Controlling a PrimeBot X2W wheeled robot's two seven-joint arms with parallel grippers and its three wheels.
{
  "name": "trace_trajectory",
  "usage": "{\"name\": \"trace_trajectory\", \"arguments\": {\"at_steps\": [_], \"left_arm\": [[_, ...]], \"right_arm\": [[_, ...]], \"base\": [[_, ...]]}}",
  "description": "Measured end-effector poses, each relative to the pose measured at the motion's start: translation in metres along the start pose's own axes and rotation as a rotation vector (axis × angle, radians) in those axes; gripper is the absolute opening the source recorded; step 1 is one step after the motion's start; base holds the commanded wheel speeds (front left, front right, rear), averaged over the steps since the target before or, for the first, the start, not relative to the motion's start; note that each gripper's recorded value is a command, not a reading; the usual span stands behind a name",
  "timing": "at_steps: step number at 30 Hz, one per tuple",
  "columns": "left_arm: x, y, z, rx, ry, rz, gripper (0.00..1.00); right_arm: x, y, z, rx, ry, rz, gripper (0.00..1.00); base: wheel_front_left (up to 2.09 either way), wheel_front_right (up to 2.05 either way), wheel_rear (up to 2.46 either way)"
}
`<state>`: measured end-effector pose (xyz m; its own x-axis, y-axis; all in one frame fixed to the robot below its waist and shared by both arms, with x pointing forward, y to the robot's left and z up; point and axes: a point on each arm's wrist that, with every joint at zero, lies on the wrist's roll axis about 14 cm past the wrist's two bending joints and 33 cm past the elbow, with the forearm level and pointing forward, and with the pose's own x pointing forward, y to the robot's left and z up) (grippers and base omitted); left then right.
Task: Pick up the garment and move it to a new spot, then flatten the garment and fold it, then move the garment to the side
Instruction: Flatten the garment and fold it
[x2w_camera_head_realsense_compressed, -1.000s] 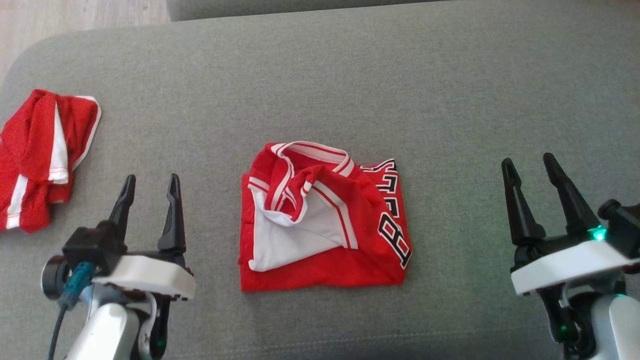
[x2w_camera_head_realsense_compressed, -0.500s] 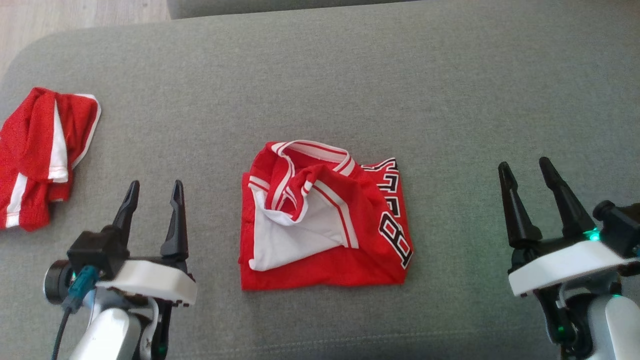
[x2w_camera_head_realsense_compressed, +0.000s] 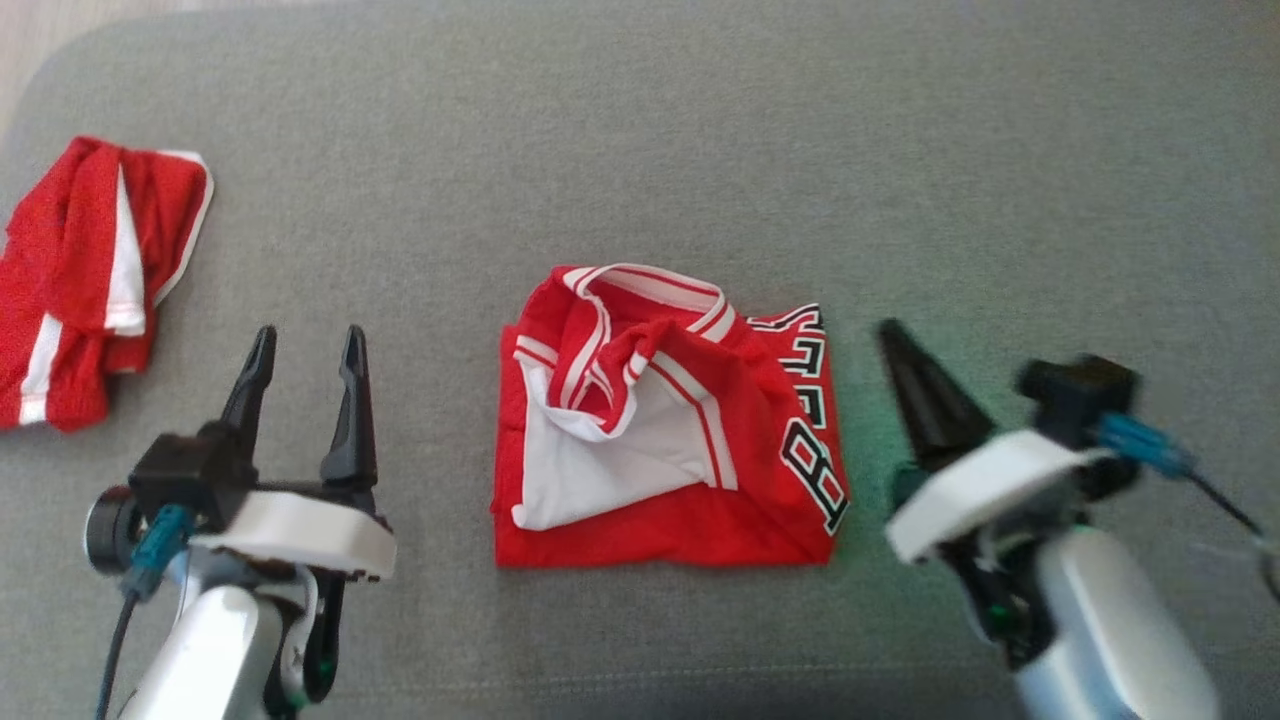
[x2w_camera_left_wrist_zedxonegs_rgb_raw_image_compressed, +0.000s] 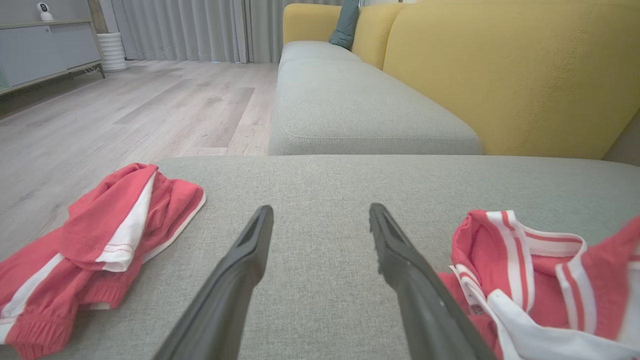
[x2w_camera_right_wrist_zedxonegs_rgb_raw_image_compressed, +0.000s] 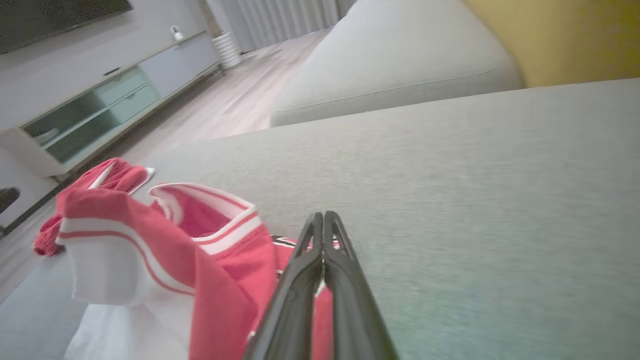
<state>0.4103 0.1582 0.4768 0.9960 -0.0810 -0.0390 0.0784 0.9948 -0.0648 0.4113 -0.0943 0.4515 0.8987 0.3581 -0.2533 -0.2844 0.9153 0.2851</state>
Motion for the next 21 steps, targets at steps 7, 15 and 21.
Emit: {"name": "trace_trajectory", "arguments": {"at_steps": [7, 15, 21], "left_arm": [[0.001, 0.009, -0.003, -0.002, 0.007, 0.031, 1.0], [0.002, 0.016, -0.01, -0.003, 0.023, 0.058, 1.0], [0.005, 0.014, -0.01, -0.005, 0.018, 0.049, 1.0]], "right_arm": [[0.032, 0.055, -0.043, 0.007, 0.131, 0.175, 0.0], [0.036, 0.092, -0.074, 0.019, 0.226, 0.295, 0.0], [0.029, 0.113, -0.085, 0.033, 0.265, 0.363, 0.0]], "base": [[0.0, 0.0, 0.0], [0.0, 0.0, 0.0], [0.0, 0.0, 0.0]]}}
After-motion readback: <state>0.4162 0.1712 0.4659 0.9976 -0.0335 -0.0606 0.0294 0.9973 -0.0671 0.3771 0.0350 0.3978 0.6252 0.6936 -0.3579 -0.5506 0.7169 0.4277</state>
